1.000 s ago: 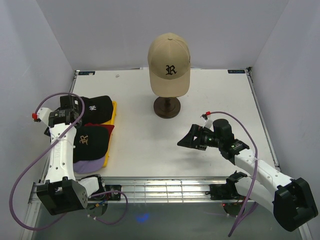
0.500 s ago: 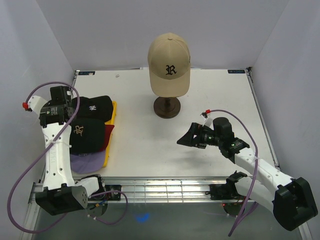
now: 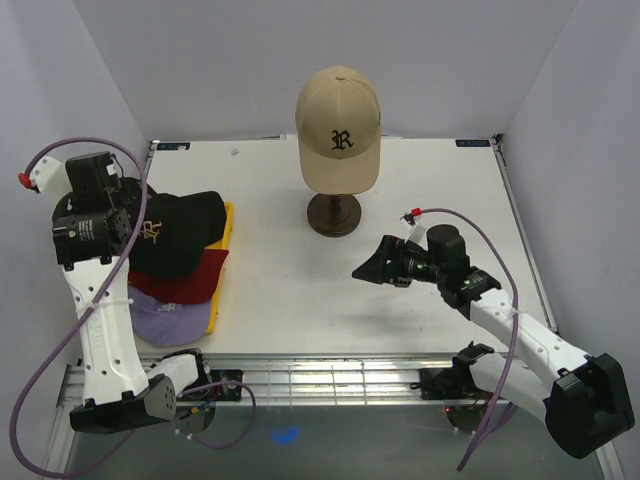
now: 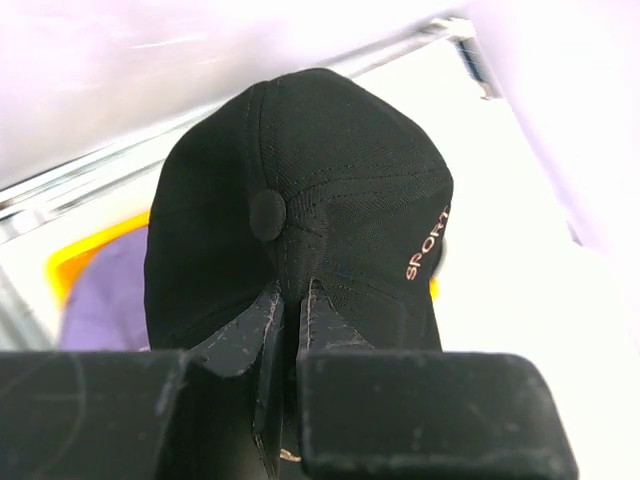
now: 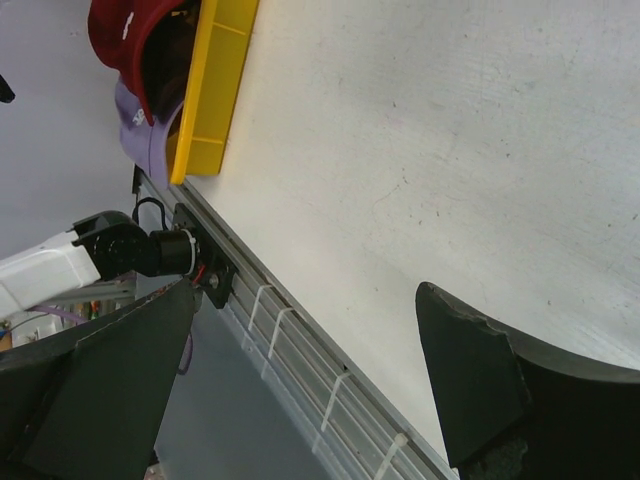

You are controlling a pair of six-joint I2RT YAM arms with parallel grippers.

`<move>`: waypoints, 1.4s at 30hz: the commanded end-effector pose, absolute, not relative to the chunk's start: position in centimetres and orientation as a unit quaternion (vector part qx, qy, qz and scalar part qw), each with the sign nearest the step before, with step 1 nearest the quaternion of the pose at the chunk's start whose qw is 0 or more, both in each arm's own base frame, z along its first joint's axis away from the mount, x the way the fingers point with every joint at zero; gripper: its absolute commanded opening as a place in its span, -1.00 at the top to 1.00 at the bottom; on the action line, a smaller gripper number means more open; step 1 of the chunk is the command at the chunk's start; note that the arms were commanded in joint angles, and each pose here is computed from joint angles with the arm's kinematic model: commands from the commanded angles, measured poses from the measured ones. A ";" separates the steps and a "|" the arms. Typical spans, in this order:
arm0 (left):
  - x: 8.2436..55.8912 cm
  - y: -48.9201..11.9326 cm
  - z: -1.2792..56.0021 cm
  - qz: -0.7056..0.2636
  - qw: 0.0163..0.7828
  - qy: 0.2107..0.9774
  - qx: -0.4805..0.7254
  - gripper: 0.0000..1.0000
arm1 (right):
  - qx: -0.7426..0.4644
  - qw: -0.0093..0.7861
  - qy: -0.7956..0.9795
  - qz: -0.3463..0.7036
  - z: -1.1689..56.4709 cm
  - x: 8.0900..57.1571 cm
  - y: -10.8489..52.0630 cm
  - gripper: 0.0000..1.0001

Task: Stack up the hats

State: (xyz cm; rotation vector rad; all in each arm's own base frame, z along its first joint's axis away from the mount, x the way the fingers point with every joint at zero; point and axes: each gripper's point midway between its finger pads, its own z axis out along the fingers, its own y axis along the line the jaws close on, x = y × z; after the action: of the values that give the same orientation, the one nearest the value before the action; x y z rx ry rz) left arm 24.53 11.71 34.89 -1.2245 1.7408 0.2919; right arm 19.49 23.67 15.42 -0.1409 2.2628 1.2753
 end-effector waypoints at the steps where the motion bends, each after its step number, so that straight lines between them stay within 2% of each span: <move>1: 26.5 9.7 39.6 0.041 0.550 0.711 -0.436 1.00 | -0.067 0.287 0.828 0.477 17.6 20.3 24.2 -0.92; 6: 29.0 6.4 44.3 -0.057 0.604 0.711 -0.356 1.00 | -0.068 0.296 0.822 0.481 19.0 20.9 24.5 -0.92; 15: 32.8 0.7 50.3 -0.198 0.625 0.720 -0.225 1.00 | -0.069 0.326 0.810 0.483 21.9 21.5 24.3 -0.92; 26: 35.9 -4.3 59.3 -0.348 0.658 0.658 -0.110 1.00 | -0.081 0.370 0.800 0.466 25.7 22.8 24.0 -0.93; 36: 42.0 -9.6 58.0 -0.397 0.634 0.660 -0.076 1.00 | -0.082 0.403 0.794 0.448 28.9 24.0 23.6 -0.93; 42: 43.5 -10.4 59.8 -0.436 0.643 0.627 -0.058 1.00 | -0.081 0.434 0.791 0.424 31.4 24.5 22.7 -0.93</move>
State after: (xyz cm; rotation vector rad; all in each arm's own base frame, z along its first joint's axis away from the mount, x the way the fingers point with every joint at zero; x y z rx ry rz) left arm 45.36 -9.91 54.68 -0.2179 1.5835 -0.9364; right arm 23.84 23.30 28.60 -0.1823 2.0395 1.1169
